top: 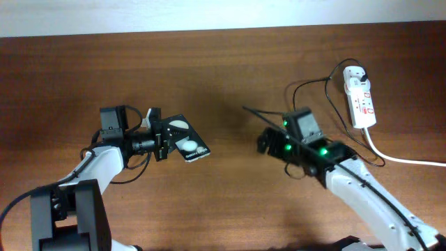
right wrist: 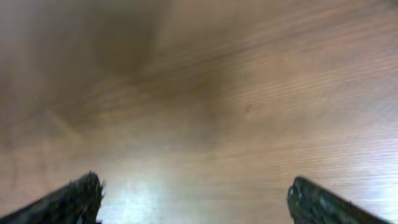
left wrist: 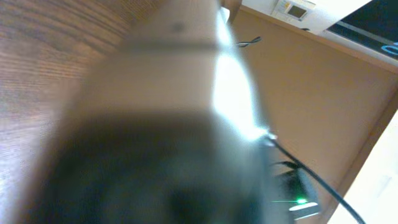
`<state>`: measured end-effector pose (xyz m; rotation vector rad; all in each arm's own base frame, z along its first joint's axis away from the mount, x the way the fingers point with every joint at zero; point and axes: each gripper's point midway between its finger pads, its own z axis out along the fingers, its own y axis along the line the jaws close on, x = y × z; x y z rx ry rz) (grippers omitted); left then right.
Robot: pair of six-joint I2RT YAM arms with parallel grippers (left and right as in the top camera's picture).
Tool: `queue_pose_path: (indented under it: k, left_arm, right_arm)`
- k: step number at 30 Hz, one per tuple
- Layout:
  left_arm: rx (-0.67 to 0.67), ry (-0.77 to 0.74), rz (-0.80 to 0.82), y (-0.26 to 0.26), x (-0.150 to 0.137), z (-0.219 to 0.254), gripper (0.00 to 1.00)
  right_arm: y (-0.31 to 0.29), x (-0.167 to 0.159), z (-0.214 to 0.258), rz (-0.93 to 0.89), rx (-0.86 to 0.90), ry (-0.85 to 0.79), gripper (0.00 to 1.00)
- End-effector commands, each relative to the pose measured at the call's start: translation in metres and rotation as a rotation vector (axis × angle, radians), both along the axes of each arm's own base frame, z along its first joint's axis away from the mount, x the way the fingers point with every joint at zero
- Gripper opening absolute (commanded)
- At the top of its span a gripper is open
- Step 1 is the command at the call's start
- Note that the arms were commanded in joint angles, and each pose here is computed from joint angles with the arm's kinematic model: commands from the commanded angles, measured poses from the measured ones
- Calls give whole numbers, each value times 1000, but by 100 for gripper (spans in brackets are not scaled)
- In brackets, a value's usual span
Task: Plug charger to phone and switch on socket
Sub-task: 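Grasp the black USB-C cable near its plug with the right gripper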
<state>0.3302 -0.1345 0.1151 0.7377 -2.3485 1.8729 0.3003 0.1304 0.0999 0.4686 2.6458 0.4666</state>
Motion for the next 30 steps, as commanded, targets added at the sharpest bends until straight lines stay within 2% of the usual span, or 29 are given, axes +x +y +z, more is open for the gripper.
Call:
queue_pose_path:
  k: [1, 5, 8, 11, 12, 14, 16, 17, 22, 25, 28, 29, 30]
  left_arm:
    - [-7, -59, -17, -1, 2, 12, 0]
    - [-4, -58, -15, -1, 2, 11, 0]
    - [-3, -58, -14, -1, 2, 11, 0]
    - [-3, -57, -15, -1, 2, 11, 0]
    - [-4, -57, -15, -1, 2, 11, 0]
    - [-6, -57, -16, -1, 2, 12, 0]
    - [-6, -57, -16, -1, 2, 12, 0]
    - [-6, -57, -16, -1, 2, 12, 0]
    - [-6, -57, -16, -1, 2, 12, 0]
    - [-7, -57, -17, -1, 2, 12, 0]
    - [-7, -53, -16, -1, 1, 11, 0]
    - [-7, -53, -16, -1, 1, 11, 0]
    - [-7, -53, -16, -1, 1, 11, 0]
  right_arm:
    - [-34, 37, 61, -18, -166, -162, 99]
    - [-80, 66, 80, -100, -264, -152, 99]
    - [-97, 117, 40, -92, -329, -47, 99]
    - [-95, 161, -1, -86, -341, -34, 100]
    - [-92, 176, -20, -87, -338, -44, 95]
    - [-91, 189, -45, -88, -338, -48, 77]
    - [-89, 194, -56, -91, -332, -48, 59]
    - [-89, 194, -58, -91, -333, -45, 54]
    - [-88, 192, -61, -85, -333, -38, 37]
    - [-89, 190, -72, -80, -337, -11, 33]
    - [-88, 184, -76, -71, -334, 15, 14]
    - [-88, 179, -79, -66, -338, 40, 4]
    - [-86, 170, -83, -52, -330, 80, 4]
